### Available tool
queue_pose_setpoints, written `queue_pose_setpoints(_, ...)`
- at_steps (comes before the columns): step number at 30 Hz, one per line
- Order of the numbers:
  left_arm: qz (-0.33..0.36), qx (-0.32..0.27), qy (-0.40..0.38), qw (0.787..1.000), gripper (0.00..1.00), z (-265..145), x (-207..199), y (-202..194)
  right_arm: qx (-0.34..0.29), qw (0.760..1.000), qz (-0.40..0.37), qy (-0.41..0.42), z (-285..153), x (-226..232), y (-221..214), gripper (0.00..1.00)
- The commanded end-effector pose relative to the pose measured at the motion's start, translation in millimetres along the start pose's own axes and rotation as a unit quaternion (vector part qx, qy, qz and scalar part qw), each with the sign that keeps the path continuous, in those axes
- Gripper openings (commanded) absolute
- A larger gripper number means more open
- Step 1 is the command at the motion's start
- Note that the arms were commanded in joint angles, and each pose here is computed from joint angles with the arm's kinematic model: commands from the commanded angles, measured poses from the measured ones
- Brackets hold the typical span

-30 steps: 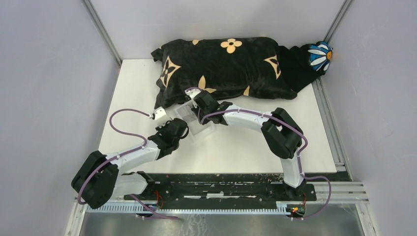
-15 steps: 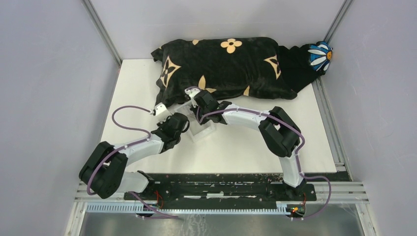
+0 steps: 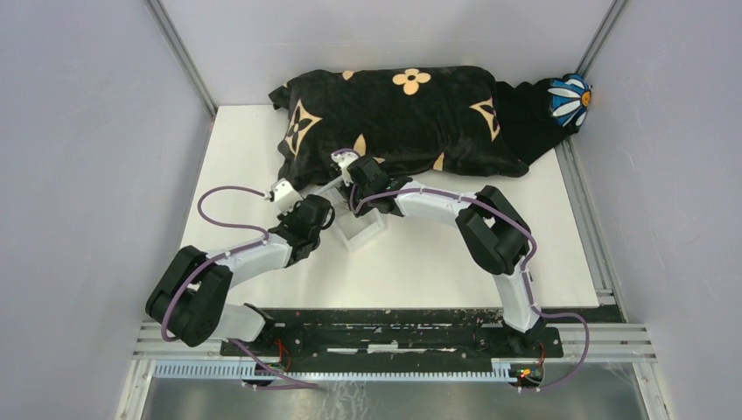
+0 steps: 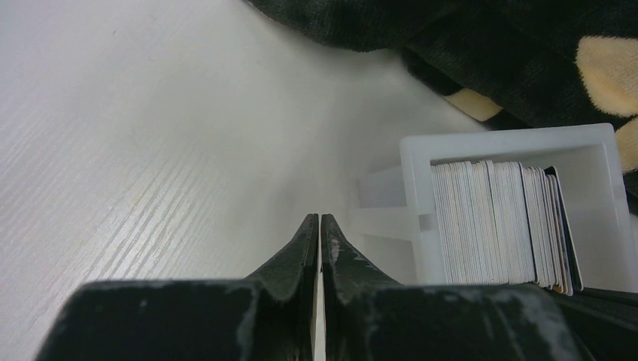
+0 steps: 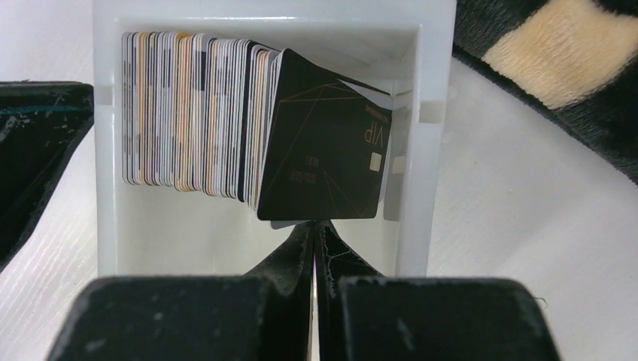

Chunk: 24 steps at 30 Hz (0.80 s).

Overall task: Put the credit cards into the card holder
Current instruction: Move the storage box to the center of the board, then move the card holder to the center of the board.

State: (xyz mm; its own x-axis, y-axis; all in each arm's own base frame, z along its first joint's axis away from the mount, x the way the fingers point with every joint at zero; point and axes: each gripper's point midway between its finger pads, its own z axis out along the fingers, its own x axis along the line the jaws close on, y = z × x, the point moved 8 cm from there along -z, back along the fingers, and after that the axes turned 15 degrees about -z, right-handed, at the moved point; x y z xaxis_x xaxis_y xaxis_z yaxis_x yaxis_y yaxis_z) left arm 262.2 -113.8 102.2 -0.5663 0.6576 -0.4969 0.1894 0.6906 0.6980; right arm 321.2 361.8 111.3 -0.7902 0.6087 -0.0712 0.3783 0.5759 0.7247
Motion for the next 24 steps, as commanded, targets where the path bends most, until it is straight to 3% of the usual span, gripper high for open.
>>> queue_pose_setpoints(1, -0.02, -0.022, -0.008, 1.0, 0.09, 0, -13, 13, -0.035, 0.999, 0.0, 0.005, -13, 0, 22, 0.01)
queue_pose_setpoints(7, -0.048, -0.034, -0.008, 0.998, 0.12, -17, -1, 26, -0.026, 0.999, -0.023, -0.025, -49, 14, 14, 0.1)
queue_pose_setpoints(11, -0.07, -0.032, -0.042, 0.996, 0.16, -34, 1, 38, -0.02, 0.997, -0.028, -0.064, -77, 21, 6, 0.27)
queue_pose_setpoints(15, -0.08, -0.015, -0.101, 0.992, 0.22, -55, -5, 49, -0.022, 0.988, 0.011, -0.15, -119, 12, -12, 0.36)
queue_pose_setpoints(20, -0.077, 0.025, -0.19, 0.978, 0.46, -80, -18, 52, 0.014, 0.957, 0.064, -0.284, -167, -10, -49, 0.43)
queue_pose_setpoints(24, -0.054, 0.076, -0.256, 0.962, 0.58, -98, -36, 41, 0.029, 0.92, 0.119, -0.372, -198, -21, -78, 0.51)
